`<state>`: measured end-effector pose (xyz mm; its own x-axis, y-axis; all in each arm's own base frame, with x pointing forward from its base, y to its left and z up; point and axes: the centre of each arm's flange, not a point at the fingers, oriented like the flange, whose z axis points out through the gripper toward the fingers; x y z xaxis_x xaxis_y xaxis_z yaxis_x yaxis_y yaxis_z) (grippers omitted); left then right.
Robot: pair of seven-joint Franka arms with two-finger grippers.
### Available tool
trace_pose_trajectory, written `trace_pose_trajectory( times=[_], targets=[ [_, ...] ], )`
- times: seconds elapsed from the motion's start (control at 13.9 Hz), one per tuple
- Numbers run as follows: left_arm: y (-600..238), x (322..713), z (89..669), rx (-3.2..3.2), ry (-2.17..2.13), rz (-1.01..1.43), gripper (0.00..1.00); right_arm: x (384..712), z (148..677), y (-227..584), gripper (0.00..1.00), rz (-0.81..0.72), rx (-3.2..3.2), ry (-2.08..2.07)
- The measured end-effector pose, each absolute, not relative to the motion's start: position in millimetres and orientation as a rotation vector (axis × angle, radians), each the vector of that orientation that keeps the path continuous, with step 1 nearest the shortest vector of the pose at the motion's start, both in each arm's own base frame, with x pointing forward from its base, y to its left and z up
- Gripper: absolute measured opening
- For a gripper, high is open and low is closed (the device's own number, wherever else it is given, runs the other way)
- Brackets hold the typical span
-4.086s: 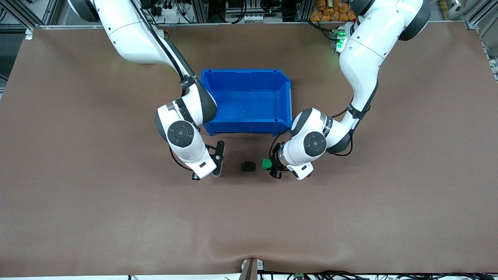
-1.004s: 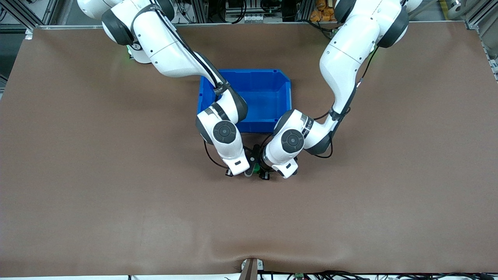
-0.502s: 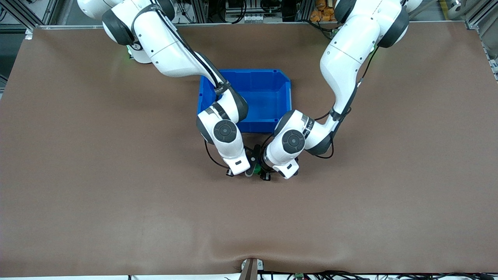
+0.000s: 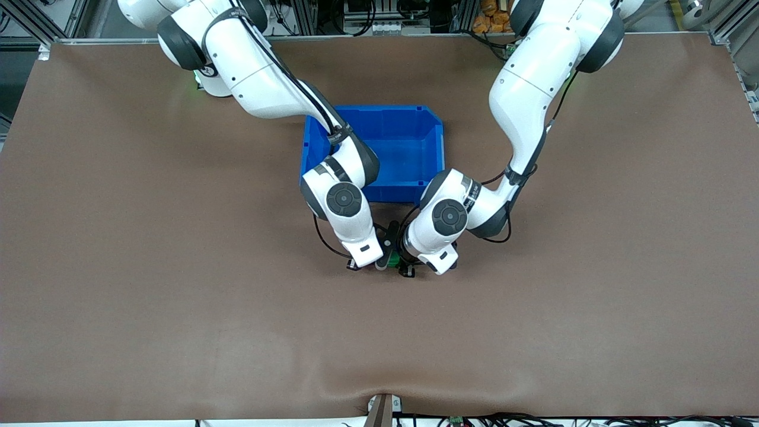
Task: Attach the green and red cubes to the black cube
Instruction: 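Press the red cube against the black cube while the left gripper holds green, then open the right gripper and lift away while the left gripper releases green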
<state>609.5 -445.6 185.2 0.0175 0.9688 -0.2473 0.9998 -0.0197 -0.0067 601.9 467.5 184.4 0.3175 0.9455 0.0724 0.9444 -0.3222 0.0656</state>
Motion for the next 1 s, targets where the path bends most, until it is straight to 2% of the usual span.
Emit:
trace_pose_trajectory(
  times=[0.29,0.43,0.5,0.86,1.0],
  targets=[
    [-443.7,611.3,185.6,2.108,2.076,-0.269,0.39,602.7,184.6,469.9,0.4,0.159,2.538,1.825],
    [-447.1,609.3,186.5,2.102,2.08,-0.275,0.39,602.2,183.9,476.5,0.43,0.197,2.533,1.834],
    [-445.9,610.0,185.9,2.1,2.084,-0.273,0.39,601.9,182.8,477.9,0.48,0.209,2.53,1.835],
    [-444.3,612.0,187.3,2.095,2.085,-0.271,0.39,604.0,184.0,479.4,0.98,0.228,2.529,1.834],
    [-444.5,612.9,188.7,2.092,2.083,-0.27,0.39,607.5,190.5,479.4,1.0,0.244,2.527,1.829]
  ],
)
